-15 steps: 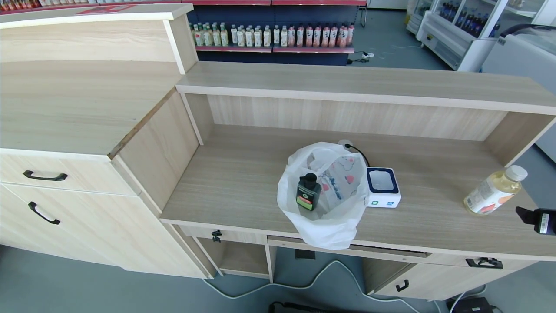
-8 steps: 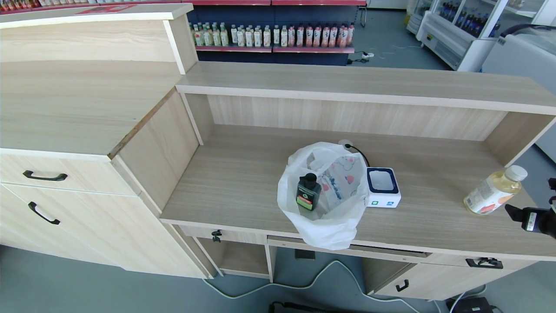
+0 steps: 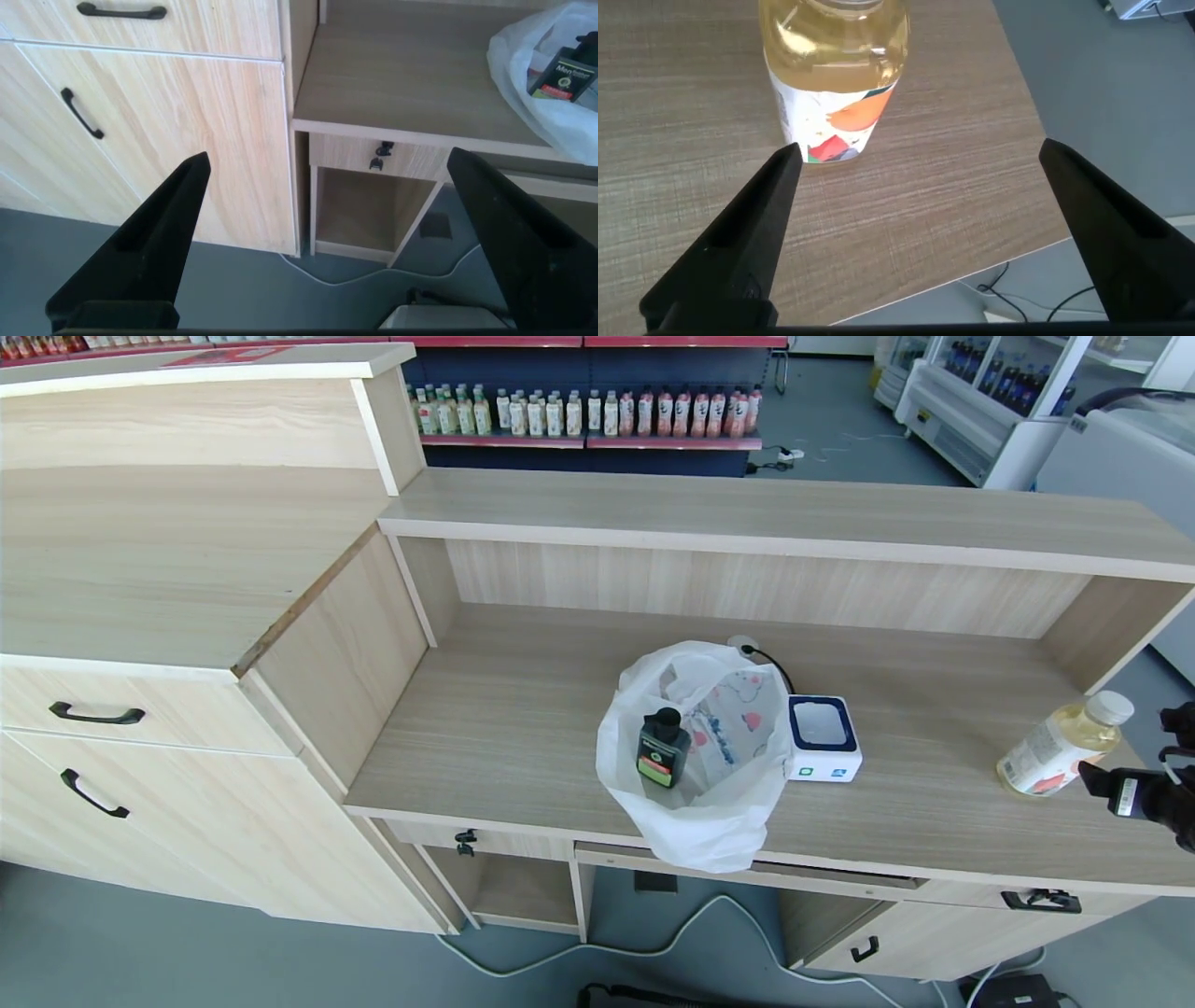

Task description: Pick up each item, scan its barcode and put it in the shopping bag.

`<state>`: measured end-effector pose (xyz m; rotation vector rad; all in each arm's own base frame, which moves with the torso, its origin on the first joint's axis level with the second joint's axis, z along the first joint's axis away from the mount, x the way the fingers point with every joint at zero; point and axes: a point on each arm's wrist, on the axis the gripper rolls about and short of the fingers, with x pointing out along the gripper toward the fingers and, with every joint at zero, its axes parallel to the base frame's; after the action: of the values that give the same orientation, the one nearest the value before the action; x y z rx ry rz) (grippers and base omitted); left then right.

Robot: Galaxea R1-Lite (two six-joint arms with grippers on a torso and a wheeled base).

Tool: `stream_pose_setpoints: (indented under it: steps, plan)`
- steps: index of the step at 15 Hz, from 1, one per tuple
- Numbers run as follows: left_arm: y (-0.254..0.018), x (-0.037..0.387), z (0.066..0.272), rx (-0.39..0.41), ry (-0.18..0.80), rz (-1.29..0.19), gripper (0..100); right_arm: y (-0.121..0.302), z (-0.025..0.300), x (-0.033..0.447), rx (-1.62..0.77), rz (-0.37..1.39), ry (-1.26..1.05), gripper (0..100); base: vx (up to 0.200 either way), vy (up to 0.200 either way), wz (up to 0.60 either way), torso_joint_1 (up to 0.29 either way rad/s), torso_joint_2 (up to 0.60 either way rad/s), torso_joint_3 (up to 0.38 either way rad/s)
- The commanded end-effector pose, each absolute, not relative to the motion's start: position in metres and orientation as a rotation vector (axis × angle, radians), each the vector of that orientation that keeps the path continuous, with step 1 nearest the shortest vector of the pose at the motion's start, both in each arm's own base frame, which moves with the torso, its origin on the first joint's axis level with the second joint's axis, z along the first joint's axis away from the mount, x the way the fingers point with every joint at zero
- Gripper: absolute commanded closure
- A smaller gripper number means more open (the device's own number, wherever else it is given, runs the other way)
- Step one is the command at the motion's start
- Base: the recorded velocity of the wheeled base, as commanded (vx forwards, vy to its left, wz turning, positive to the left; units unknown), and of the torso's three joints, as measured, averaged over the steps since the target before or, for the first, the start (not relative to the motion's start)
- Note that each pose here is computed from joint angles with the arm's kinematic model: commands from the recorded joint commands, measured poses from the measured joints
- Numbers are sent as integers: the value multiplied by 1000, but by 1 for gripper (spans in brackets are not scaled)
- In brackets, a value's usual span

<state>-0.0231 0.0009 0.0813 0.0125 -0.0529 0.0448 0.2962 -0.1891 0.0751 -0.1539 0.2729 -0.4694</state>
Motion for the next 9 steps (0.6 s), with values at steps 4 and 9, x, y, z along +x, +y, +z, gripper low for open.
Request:
stream_pose_setpoints:
  steps: [4,9]
  plan:
    - [1,-23,81,13,-53,45,0,-194,70,308,-154,-457,266,0,0,0,0,0,0,0]
    - [1,-23,81,13,-53,45,0,-191,67,323,-139,-418,250,0,0,0,0,0,0,0]
